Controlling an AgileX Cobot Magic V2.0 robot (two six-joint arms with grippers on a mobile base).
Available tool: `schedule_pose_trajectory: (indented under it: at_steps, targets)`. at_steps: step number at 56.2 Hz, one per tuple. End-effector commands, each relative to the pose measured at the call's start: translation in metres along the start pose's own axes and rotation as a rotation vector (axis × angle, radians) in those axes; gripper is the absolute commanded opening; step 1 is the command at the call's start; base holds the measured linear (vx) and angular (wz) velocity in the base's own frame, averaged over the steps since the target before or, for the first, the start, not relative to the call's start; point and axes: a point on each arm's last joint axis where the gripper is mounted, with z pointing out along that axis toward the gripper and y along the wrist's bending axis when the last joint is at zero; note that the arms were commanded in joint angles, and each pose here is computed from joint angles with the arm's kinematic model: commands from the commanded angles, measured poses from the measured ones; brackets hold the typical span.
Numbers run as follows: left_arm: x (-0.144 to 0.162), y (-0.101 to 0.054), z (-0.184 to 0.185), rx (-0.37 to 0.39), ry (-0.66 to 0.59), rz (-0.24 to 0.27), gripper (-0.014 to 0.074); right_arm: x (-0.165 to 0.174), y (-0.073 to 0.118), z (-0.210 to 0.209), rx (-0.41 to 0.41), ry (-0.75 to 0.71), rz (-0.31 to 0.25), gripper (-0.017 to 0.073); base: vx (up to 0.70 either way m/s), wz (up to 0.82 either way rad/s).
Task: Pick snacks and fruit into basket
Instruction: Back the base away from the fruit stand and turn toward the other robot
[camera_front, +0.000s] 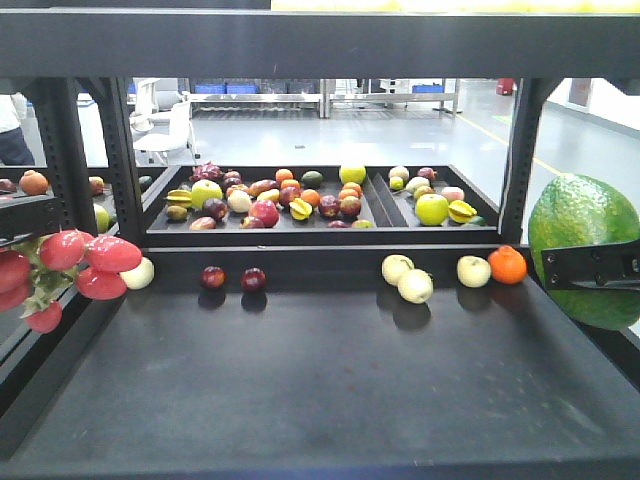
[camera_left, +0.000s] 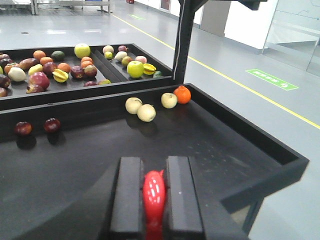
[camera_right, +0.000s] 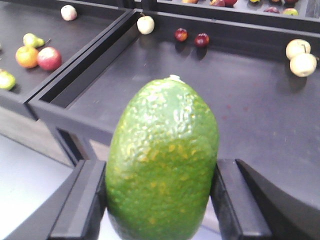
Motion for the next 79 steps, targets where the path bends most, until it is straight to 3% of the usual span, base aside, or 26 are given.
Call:
schedule_pose_trajectory:
  at_steps: [1, 50, 79]
  targets:
    - [-0.0166, -0.0026, -0.0084, 0.016, -0.119, -0.012, -0.0006, -0.0126, 0.0014, -0.0107, 0.001, -0.120, -0.008, -0.0008, -0.32, -0.05]
    - [-0.0166, -0.0026, -0.0084, 0.016, -0.119, -0.012, -0.0006, -0.0126, 0.0014, -0.0107, 0.001, -0.120, -0.008, -0.0008, -0.36, -0.13]
    - [-0.0166, -0.0026, -0.0084, 0.016, -0.119, -0.012, -0.0006, -0.0126, 0.0014, -0.0107, 0.001, -0.120, -0.008, -0.0008, -0.35, -0.43]
